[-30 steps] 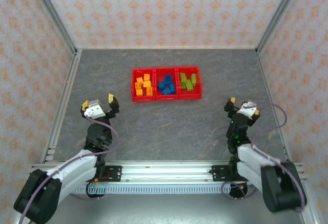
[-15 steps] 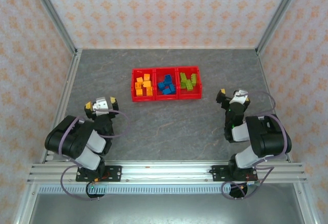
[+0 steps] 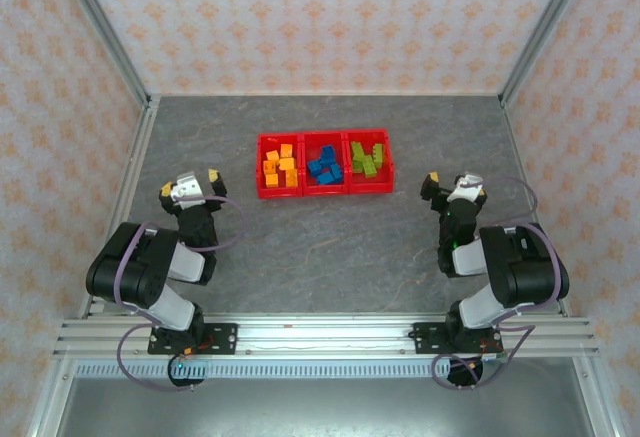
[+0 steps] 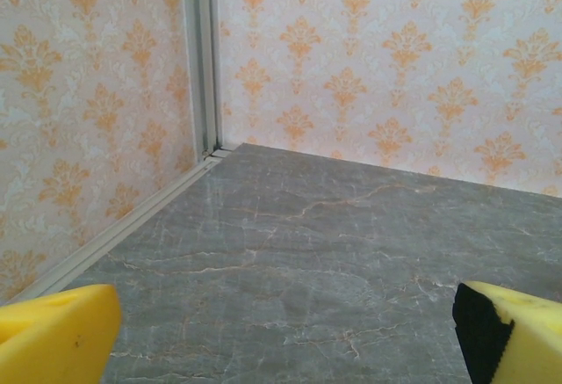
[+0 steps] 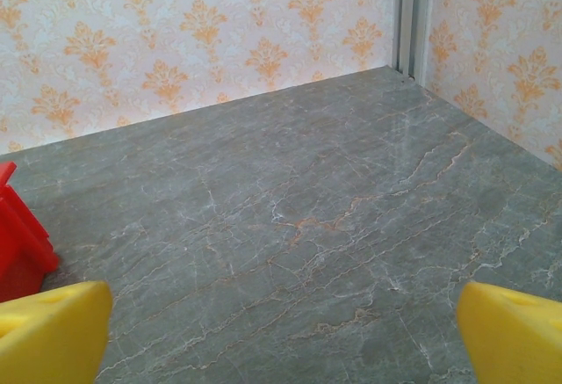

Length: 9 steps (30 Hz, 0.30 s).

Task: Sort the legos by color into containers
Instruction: Reset both arms

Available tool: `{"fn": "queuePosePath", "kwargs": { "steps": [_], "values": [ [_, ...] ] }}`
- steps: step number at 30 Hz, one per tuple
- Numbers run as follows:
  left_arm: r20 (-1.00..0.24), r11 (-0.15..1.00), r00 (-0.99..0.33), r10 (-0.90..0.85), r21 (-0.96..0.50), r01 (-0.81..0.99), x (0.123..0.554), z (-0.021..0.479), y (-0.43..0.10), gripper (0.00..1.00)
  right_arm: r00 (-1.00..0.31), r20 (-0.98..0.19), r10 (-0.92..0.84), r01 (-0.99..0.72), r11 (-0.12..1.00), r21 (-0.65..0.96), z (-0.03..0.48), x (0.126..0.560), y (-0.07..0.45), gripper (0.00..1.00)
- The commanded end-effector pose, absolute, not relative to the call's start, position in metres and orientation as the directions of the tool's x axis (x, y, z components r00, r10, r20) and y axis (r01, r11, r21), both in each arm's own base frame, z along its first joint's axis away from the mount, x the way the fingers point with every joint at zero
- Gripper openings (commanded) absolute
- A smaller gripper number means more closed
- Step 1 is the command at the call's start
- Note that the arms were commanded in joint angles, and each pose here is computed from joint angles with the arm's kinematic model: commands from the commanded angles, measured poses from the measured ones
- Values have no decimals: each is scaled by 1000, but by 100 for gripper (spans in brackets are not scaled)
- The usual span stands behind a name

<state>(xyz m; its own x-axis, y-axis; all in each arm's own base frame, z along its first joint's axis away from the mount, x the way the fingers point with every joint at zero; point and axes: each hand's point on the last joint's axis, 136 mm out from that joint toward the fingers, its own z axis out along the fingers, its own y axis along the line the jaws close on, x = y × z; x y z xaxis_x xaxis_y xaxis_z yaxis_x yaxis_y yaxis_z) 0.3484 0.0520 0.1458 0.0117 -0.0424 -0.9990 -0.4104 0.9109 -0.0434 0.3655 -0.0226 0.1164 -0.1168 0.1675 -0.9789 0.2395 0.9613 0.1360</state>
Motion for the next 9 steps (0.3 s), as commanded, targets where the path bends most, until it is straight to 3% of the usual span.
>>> {"fn": "queuePosePath", "kwargs": {
  "steps": [1,9],
  "values": [
    [-998,905,20,-63,-65,-420,348,145,55,100,-86,-982,166,239,961,141,126,369,-24,100],
    [-998,905,16,-64,-64,-420,349,145,55,100,-91,-982,167,230,963,143,126,370,-24,100]
  ]
}}
